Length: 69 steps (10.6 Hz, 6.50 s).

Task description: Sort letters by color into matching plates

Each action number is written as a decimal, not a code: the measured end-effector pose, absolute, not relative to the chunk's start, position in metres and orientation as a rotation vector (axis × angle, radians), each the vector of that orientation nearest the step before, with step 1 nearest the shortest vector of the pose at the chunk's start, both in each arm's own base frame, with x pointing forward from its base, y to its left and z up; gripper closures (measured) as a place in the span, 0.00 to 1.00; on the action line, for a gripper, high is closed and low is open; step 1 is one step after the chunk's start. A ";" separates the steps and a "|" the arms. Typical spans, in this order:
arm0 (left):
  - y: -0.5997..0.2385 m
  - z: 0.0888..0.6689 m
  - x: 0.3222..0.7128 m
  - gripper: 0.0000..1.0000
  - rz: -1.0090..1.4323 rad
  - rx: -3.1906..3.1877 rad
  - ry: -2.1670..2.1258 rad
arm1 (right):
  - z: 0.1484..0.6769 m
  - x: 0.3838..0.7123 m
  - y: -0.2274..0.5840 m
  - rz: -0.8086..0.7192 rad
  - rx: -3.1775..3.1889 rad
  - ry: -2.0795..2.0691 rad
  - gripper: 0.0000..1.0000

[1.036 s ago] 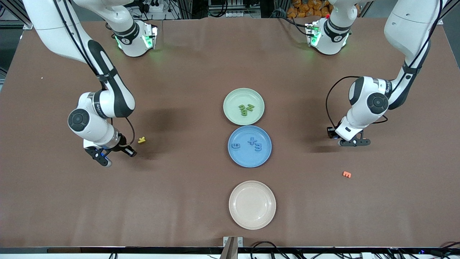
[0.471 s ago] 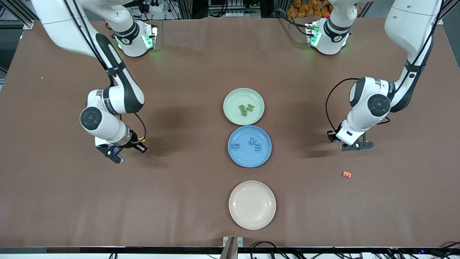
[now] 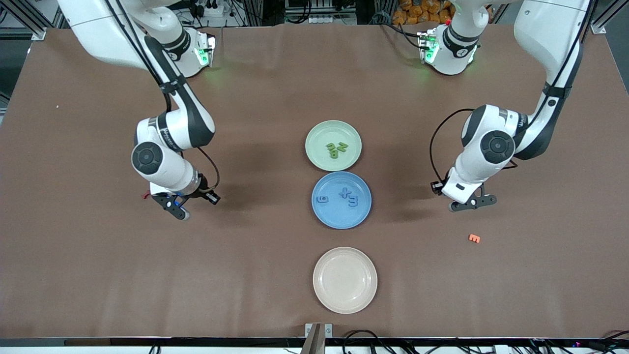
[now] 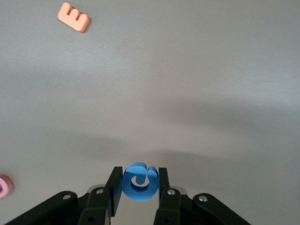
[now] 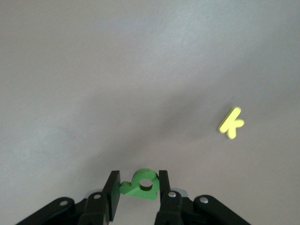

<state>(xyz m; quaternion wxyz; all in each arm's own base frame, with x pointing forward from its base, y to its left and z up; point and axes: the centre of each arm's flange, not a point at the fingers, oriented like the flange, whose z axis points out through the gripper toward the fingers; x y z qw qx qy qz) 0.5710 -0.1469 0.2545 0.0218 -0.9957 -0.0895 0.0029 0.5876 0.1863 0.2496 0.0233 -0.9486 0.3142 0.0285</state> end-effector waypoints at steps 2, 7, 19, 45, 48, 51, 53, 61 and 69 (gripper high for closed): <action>-0.192 0.271 0.567 0.65 -0.010 -3.106 -0.357 | 0.259 0.582 0.214 0.086 -2.923 0.975 0.63; -0.327 0.290 0.533 0.65 -0.022 -3.149 -0.535 | 0.280 0.564 0.265 0.077 -2.899 0.946 0.63; -0.443 0.256 0.537 0.61 0.042 -3.198 -0.728 | 0.314 0.522 0.341 0.087 -2.869 0.907 0.63; -0.124 0.393 0.570 0.00 0.158 -3.035 -0.226 | 0.204 0.394 0.576 -0.004 -2.813 1.094 0.63; -0.127 0.409 0.535 0.00 0.134 -3.010 -0.199 | 0.206 0.396 0.577 -0.008 -2.806 1.097 0.48; -0.120 0.419 0.527 0.00 0.112 -3.006 -0.216 | 0.214 0.404 0.577 -0.020 -2.786 1.106 0.07; -0.118 0.432 0.525 0.00 0.094 -3.043 -0.260 | 0.230 0.411 0.574 -0.038 -2.762 1.112 0.00; -0.081 0.570 0.544 0.00 -0.101 -3.129 -0.162 | 0.401 0.399 0.512 -0.114 -2.760 0.853 0.00; -0.075 0.637 0.545 0.00 0.007 -3.129 -0.006 | 0.539 0.425 0.351 0.028 -2.992 0.377 0.00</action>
